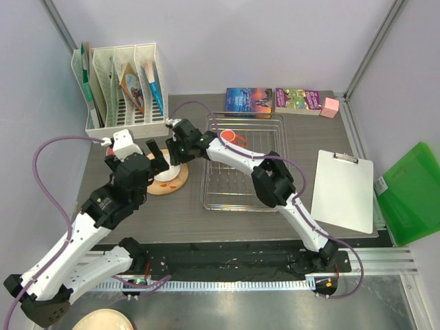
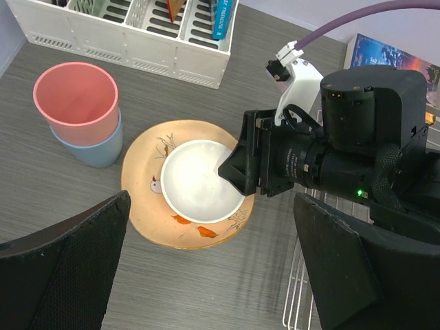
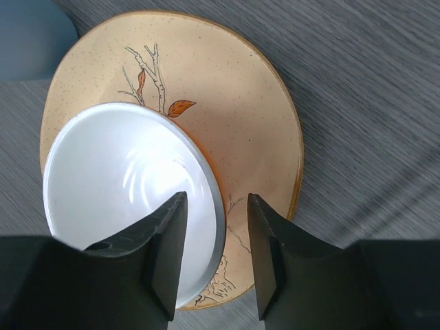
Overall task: Unload the mixed dishes from the dish rack
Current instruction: Place the bowl at the center of the board, then pick up the cup from the dish rack.
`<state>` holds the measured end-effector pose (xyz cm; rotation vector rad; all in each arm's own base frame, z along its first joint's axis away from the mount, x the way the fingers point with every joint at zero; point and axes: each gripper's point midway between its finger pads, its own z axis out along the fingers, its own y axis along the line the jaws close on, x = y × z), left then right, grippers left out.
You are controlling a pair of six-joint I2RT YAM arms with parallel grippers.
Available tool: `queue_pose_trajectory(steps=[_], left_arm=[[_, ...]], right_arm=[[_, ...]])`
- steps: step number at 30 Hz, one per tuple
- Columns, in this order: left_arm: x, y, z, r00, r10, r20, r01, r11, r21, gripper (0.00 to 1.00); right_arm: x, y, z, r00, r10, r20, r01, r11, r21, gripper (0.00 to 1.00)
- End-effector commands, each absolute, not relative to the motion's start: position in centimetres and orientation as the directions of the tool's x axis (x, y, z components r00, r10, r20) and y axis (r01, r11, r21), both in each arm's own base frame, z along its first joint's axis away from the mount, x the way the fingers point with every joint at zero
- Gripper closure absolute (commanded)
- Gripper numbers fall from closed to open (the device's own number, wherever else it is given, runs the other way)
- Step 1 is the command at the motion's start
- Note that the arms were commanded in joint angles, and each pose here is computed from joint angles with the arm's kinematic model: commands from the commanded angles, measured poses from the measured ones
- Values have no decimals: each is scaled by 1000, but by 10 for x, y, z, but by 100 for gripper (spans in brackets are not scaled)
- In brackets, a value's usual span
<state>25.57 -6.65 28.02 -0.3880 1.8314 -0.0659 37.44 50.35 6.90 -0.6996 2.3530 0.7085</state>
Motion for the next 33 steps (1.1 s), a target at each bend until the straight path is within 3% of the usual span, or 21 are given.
queue_pose_trajectory(steps=[1,6,10,13,18,19,20,21,26,33], left_arm=[[260,-71,284,-214,-325,-921,-220,935,-279,0],[262,-76,290,-205,-336,-919,-195,934,-298,0],[270,-88,296,-208,-327,-922,-154,942,-299,0],[280,-101,299,-223,-327,-918,-132,944,-304,0],[300,-149,293,-303,-300,-905,14,948,-319,0],[312,-167,285,-329,-293,-898,43,945,-324,0],[315,-183,282,-363,-292,-885,91,934,-346,0],[321,-194,276,-387,-292,-875,102,929,-355,0],[356,-271,252,-535,-144,-832,290,894,-341,0],[398,-320,236,-515,5,-857,441,859,-260,0]], right_arm=[[377,512,145,-622,-229,-749,-653,680,333,53],[388,485,215,-525,-72,-848,-622,712,324,48],[382,441,309,-391,78,-917,-584,749,313,44],[376,395,346,-318,131,-939,-499,819,283,44],[356,321,357,-231,194,-954,-361,893,269,44],[351,309,326,-257,160,-953,-331,912,242,44],[342,290,344,-212,207,-955,-319,909,268,44],[336,280,316,-243,190,-951,-292,921,259,46],[310,234,294,-232,237,-944,-212,934,287,47],[285,186,282,-164,299,-940,-153,934,324,47]])
